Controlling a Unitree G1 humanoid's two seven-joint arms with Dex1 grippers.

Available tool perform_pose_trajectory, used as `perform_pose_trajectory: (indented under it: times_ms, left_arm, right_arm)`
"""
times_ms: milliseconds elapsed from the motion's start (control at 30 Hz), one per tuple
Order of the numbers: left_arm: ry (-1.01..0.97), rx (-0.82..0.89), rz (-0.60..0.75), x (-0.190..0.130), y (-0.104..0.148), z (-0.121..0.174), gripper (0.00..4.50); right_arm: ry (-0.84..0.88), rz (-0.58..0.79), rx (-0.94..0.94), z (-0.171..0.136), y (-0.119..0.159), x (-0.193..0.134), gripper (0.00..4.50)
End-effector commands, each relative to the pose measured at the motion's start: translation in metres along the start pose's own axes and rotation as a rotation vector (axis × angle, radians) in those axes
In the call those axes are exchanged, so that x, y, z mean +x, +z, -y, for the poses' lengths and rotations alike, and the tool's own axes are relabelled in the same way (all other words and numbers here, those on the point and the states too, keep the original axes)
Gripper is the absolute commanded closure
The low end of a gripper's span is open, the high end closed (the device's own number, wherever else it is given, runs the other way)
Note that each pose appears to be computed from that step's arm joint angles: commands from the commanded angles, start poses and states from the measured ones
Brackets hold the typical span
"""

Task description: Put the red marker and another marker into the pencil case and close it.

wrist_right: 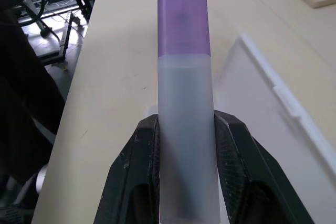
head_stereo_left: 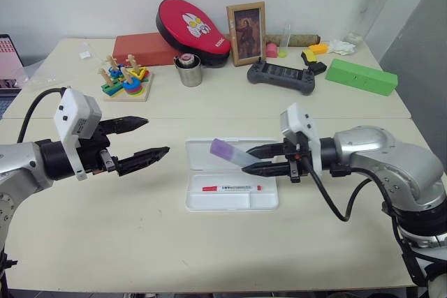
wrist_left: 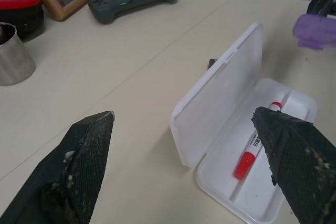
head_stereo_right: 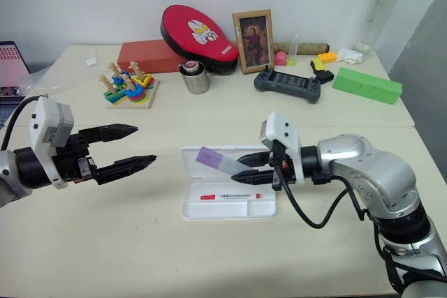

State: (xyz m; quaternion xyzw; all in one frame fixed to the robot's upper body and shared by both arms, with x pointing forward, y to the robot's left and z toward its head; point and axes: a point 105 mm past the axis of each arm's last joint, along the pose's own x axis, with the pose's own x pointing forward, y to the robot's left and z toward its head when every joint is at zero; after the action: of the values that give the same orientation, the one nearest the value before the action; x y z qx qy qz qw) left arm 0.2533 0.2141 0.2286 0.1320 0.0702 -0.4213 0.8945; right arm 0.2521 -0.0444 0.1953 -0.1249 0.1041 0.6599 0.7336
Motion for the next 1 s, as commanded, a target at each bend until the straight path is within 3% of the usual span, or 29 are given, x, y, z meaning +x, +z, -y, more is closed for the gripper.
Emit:
perform_pose_trajectory:
  times_ms: [33,567,800,1000]
  left_arm:
    - [0.003,0.045,-0.001,-0.003,0.007,-0.003,0.00]
    - [-0.043,0.067,-0.036,-0.002,0.013,-0.005,0.00]
    - [-0.120,0.052,-0.093,-0.014,0.016,0.013,0.00]
    - [-0.230,0.033,-0.209,-0.031,0.006,0.036,0.00]
  right_arm:
    - [0.022,0.000,-0.048,-0.007,0.004,0.005,3.43]
    - [0.122,-0.074,-0.058,-0.012,-0.020,0.052,3.43]
    - [0.133,-0.166,-0.096,-0.007,-0.052,0.062,3.43]
    - [0.137,-0.199,-0.138,-0.004,-0.061,0.065,3.43]
